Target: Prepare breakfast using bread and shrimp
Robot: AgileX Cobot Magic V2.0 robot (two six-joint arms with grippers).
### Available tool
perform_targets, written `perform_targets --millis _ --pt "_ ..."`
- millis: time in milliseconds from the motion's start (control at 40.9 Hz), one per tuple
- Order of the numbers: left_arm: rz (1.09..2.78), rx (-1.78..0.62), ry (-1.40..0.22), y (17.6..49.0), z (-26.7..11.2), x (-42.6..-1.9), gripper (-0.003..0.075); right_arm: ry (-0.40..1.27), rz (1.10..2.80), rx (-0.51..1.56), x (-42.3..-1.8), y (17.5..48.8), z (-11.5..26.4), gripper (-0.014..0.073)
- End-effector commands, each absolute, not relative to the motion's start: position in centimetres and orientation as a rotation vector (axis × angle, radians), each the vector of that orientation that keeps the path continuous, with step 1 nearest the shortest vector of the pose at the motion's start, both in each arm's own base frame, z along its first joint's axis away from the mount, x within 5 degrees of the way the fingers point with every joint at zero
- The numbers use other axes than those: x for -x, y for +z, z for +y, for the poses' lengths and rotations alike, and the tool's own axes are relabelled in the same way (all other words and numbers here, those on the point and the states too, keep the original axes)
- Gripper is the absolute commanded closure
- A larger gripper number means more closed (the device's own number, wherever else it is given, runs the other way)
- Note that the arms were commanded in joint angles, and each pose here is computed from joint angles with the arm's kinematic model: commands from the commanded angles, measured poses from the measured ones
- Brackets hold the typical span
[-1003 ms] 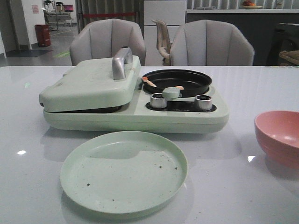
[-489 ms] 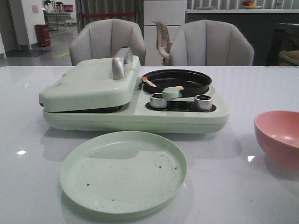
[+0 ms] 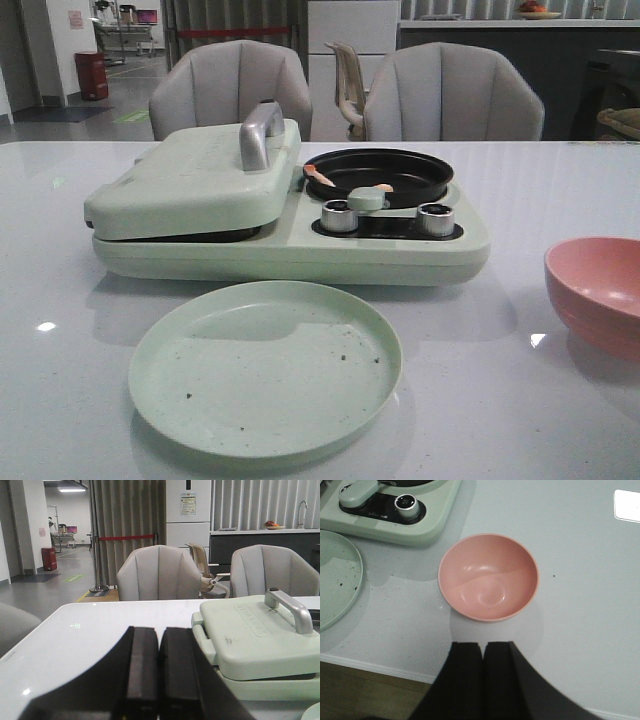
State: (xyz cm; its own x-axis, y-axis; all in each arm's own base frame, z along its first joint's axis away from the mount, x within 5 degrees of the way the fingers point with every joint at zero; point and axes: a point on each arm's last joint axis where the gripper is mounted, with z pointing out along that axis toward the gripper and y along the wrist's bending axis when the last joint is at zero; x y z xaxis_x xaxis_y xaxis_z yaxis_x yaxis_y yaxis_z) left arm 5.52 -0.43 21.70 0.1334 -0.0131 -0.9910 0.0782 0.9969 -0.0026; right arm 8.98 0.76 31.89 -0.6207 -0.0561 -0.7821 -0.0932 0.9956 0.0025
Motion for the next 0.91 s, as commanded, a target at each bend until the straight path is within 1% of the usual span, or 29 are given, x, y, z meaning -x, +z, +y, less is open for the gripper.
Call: perform_targets --millis 0,587,685,783,881 --pt "1.326 -0.049 -0.080 22.4 -0.4 -5.2 0.0620 0.046 2.153 0.097 -9.3 33.2 0.7 0.0559" --pt "1.326 -0.049 -0.080 22.4 -0.4 -5.2 0.0620 0.049 2.144 0.095 -9.0 33.2 0.7 0.0559" --pt "1.326 -0.049 -0.080 22.4 -0.4 -5.2 0.0620 0.031 2.077 0.066 -8.1 32.8 0.5 0.0559" --pt "1.326 -0.049 -0.080 22.4 -0.4 -5.2 0.0620 0.017 1.919 0.020 -7.4 31.9 0.2 0.0559" --pt "1.326 -0.049 -0.080 22.4 -0.4 -5.2 0.0620 -0.011 1.743 -0.012 -6.7 30.2 0.0 0.0559"
